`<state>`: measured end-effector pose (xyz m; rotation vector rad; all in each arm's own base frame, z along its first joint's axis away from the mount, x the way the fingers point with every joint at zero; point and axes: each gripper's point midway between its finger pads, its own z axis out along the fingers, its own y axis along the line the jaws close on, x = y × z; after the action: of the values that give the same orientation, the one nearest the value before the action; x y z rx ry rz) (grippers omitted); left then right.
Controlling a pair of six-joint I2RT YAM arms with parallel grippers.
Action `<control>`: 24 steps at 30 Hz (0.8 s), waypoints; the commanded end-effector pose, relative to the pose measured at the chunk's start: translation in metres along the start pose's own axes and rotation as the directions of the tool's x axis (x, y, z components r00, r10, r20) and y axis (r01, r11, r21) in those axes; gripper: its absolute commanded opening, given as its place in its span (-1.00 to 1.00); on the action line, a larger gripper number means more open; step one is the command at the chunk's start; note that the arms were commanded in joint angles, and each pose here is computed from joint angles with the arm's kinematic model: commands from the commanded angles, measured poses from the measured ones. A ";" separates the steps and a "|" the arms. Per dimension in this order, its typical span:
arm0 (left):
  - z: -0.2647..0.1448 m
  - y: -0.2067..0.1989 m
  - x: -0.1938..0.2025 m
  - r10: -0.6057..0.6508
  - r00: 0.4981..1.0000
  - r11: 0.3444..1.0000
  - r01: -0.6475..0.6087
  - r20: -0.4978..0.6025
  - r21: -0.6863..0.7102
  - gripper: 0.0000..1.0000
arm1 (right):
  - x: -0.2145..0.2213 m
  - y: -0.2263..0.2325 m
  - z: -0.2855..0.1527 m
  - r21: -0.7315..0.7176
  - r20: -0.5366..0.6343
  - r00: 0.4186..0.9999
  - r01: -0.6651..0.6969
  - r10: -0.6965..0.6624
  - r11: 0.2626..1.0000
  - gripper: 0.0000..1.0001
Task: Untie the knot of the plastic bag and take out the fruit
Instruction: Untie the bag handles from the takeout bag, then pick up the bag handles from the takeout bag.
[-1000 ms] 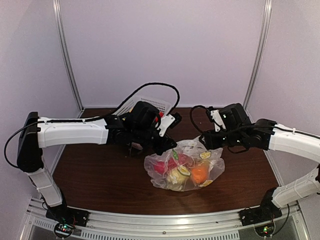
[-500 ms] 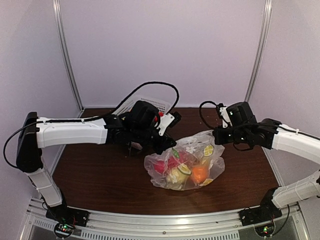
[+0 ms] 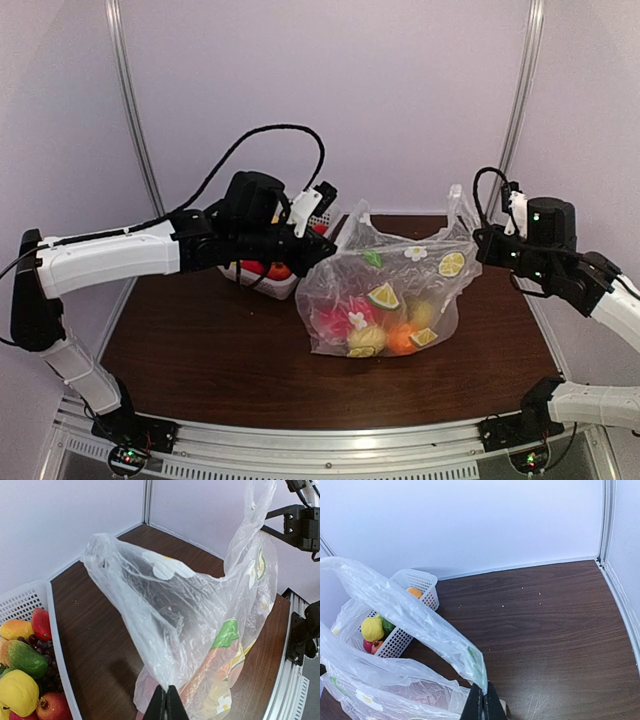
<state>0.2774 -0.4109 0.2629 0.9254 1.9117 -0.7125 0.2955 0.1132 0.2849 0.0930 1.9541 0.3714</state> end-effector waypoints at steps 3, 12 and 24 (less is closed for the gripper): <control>-0.007 0.014 0.002 -0.004 1.000 0.999 0.004 0.000 -0.045 -1.00 | 0.031 0.009 0.006 -0.120 -0.040 0.999 -0.025 0.020 0.992 -1.00; -0.021 -0.021 -0.032 -0.029 0.996 0.990 0.016 0.086 0.143 0.17 | 0.045 0.046 -0.006 -0.358 -0.068 0.997 0.004 -0.030 0.934 -1.00; 0.022 -0.011 -0.074 -0.141 0.981 0.986 0.127 0.131 0.108 0.87 | 0.055 0.064 -0.017 -0.472 -0.095 0.992 0.025 -0.080 0.881 -1.00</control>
<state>0.2825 -0.4463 0.3165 0.8648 1.8332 -0.9554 0.2580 0.1780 0.2644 -0.2472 1.9232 0.7892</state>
